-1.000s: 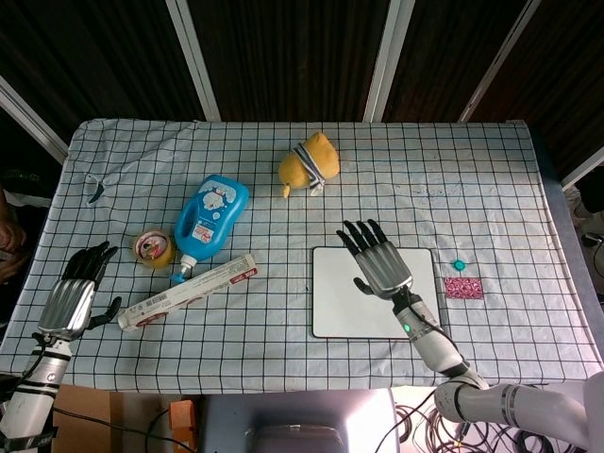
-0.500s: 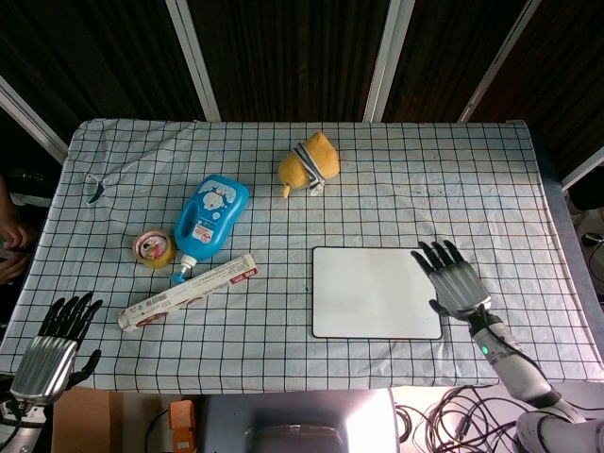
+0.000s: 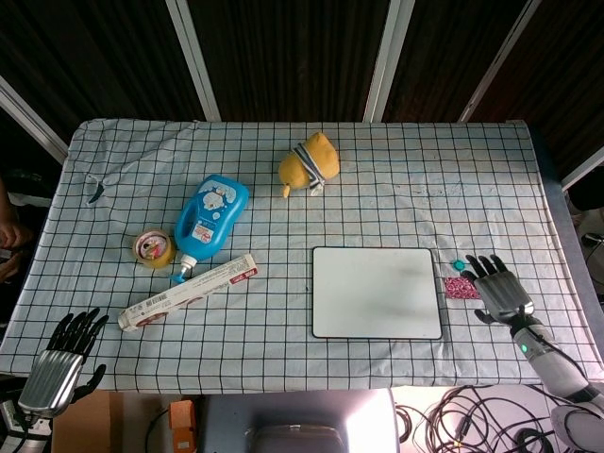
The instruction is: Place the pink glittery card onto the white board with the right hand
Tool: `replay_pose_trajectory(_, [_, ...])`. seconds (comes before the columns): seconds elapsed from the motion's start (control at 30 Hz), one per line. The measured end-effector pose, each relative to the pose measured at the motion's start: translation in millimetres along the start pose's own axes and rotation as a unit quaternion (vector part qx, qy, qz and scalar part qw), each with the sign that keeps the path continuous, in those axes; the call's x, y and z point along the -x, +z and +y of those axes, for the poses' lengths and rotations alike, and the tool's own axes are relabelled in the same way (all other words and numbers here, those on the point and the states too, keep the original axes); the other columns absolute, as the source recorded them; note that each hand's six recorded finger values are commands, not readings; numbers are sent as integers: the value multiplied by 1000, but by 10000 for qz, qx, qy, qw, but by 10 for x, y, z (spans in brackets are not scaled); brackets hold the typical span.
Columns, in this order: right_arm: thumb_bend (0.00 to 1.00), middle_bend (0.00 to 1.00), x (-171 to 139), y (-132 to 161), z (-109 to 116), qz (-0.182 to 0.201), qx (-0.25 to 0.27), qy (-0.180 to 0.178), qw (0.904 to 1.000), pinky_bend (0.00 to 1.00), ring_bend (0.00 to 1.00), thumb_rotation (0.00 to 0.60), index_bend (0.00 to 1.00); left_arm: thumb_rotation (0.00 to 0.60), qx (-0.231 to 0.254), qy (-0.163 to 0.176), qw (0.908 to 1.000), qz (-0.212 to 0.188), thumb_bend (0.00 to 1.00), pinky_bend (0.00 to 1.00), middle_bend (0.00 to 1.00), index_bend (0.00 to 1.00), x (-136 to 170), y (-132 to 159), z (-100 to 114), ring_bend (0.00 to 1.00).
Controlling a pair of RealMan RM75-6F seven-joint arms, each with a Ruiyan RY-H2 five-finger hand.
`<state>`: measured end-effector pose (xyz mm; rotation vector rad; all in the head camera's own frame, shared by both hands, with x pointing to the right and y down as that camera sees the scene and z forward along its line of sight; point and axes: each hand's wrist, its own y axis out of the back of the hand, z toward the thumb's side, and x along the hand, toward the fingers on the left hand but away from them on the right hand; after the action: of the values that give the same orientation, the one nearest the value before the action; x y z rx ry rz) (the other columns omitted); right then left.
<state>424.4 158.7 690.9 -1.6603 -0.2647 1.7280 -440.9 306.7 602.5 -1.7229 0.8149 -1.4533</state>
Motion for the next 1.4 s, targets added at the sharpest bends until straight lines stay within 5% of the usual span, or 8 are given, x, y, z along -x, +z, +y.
replay_pose_trajectory(0.7, [215, 0, 318, -3, -125, -161, 76, 232, 9996, 0, 0, 600, 270, 600, 2, -71, 10000, 51, 371, 7, 0, 0, -9, -23, -16, 0])
replay_pose_trajectory(1.1, [215, 0, 342, -3, -138, -189, 181, 184, 9995, 0, 0, 600, 459, 600, -2, -111, 9999, 57, 371, 7, 0, 0, -14, -23, -20, 0])
replay_pose_trajectory(1.4, [215, 0, 322, 14, -79, -168, 270, 32, 9995, 0, 0, 600, 444, 600, 6, -121, 9999, 86, 372, 6, 0, 0, -1, -39, -16, 0])
